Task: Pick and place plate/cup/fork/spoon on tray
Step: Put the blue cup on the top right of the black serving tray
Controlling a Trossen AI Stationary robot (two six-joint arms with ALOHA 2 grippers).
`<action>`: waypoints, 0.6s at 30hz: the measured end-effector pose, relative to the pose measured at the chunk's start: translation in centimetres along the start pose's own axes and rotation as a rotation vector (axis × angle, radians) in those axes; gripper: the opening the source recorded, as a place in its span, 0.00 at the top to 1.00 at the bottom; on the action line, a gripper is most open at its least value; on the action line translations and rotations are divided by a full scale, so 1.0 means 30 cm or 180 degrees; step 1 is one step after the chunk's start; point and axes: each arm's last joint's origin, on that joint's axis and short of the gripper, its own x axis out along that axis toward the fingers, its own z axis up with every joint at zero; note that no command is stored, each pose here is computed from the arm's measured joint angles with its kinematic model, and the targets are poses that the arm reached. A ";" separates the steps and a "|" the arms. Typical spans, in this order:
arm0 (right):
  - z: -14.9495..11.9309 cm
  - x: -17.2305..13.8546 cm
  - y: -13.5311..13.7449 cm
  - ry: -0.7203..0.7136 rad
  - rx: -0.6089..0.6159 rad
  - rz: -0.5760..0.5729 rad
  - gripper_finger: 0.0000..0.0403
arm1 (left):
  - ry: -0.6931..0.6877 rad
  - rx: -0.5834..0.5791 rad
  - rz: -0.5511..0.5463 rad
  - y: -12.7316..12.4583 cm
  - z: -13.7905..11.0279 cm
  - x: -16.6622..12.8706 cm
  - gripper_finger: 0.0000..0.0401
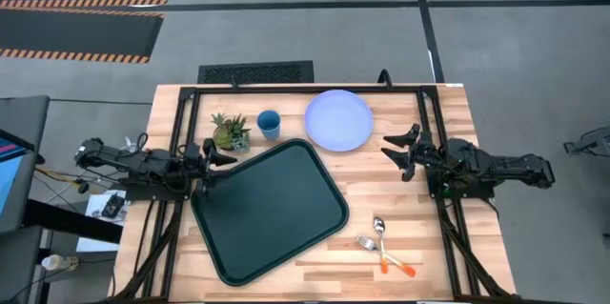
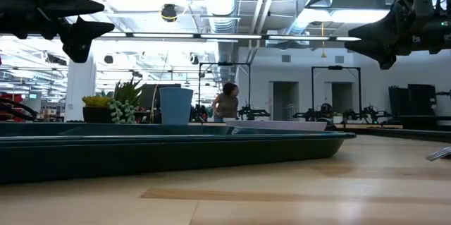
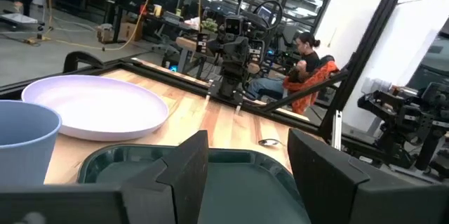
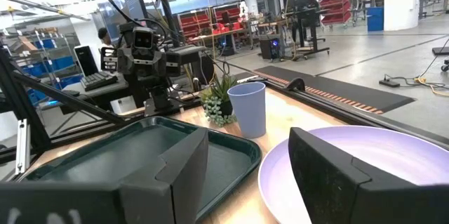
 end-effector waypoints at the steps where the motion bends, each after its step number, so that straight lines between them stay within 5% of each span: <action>1: 0.000 0.000 0.000 -0.0001 0.0000 0.0000 0.45 | -0.0031 -0.0004 0.0073 0.002 0.001 0.000 0.54; 4: 0.001 0.000 0.000 -0.0002 0.0000 0.0000 0.45 | -0.0125 -0.0098 0.0218 0.006 0.007 0.000 0.54; 10: 0.000 0.000 0.000 -0.0001 0.0000 0.0000 0.45 | -0.0411 -0.1113 0.0135 -0.001 0.033 -0.002 0.54; 14: 0.000 0.000 0.000 -0.0001 0.0000 0.0000 0.45 | -0.0794 -0.1858 -0.0144 -0.013 0.077 -0.009 0.54; 18: 0.000 0.000 0.000 -0.0001 0.0001 0.0000 0.45 | -0.1343 -0.2144 -0.0493 -0.032 0.150 -0.022 0.54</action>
